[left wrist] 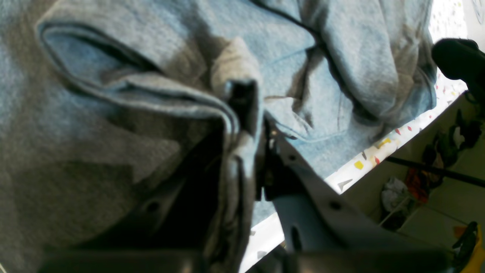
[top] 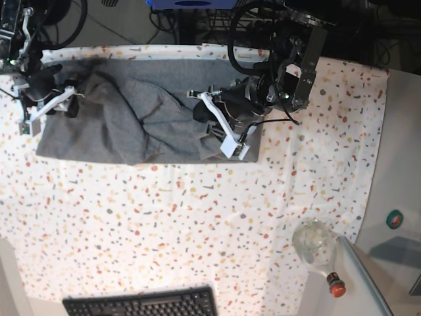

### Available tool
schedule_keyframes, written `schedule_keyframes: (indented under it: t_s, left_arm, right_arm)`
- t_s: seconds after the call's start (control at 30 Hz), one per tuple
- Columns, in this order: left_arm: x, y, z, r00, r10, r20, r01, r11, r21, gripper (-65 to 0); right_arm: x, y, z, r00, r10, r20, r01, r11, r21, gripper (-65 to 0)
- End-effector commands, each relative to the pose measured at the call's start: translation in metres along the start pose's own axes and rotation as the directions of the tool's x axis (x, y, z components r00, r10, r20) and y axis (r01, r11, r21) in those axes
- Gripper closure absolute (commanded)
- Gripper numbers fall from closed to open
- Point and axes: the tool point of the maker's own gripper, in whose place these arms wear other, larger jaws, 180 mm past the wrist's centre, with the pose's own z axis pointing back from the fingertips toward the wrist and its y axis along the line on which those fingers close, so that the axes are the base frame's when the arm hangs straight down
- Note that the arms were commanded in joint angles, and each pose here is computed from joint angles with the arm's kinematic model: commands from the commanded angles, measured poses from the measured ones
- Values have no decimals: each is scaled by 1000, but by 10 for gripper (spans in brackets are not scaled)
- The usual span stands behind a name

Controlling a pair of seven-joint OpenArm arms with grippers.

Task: Layout the t-shirt on the table in an organized manner, then fold the t-shirt properly
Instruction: 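Press the folded layers down with both grippers, then release and raise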

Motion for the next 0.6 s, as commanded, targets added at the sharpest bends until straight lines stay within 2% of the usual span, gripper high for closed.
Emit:
schedule_keyframes:
  t_s: [0.0,0.57]
  left_arm:
    - [16,-6,2,999,0,46,1,1000,-22,0]
    - [22,-17,-2,998,20,65,-17,999,-47,0]
  right_arm:
    - [12,-1,3,999,9,39,-10,1000,4,-329]
    - [12,-1,3,999,9,39,-10,1000,4,-329]
